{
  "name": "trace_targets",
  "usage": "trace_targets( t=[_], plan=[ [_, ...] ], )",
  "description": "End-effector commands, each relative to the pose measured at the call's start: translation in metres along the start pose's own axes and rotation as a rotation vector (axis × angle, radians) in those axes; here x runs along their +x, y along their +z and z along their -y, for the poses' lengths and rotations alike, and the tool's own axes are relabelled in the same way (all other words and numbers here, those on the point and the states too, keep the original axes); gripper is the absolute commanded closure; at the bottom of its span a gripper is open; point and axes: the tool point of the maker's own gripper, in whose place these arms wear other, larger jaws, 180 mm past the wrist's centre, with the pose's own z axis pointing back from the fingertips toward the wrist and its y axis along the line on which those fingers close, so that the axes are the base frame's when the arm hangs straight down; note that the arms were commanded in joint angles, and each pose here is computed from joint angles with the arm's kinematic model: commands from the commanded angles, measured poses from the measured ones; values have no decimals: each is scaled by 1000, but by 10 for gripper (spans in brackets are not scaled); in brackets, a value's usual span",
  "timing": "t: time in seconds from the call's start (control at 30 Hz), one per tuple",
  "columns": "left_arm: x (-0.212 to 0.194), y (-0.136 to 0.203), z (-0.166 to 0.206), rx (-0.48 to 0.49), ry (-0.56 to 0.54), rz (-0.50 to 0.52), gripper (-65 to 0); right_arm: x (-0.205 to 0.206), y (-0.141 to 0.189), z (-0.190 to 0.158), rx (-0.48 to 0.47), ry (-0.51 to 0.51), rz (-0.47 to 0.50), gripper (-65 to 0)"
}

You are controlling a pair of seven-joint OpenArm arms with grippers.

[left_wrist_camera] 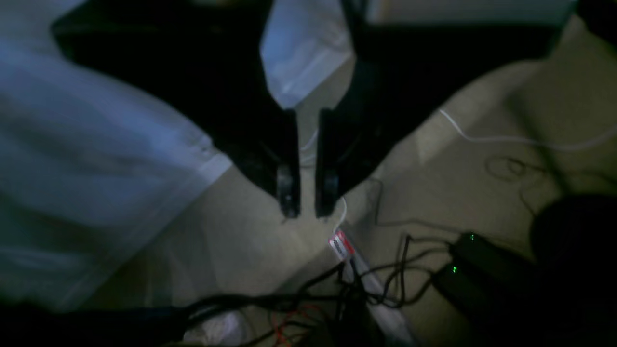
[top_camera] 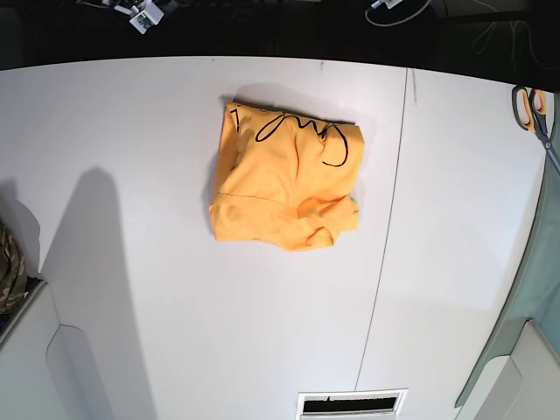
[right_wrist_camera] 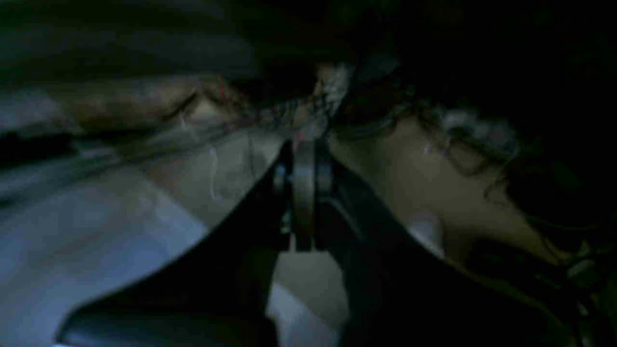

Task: Layout the t-shirt on the table in an organized manner, then fold the t-shirt properly

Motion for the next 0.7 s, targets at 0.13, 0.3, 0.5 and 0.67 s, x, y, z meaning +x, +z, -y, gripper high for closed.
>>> trace_targets(
  t=[0.13,0.3,0.5,0.67],
  plan=[
    [-23,-31,-10,-17,19,-52,-70,-8,-26,12,10,28,12,0],
    [-23,-44,-62,126,149,-99,-70,-12,-43,28,-25,87,-58,0],
    [-5,-51,-80,133,271,-66,-69,0,-51,35,-55,161,-83,0],
    [15,-52,-88,141,262,-30,-70,5,-52,35,-55,165,-65,0]
  ],
)
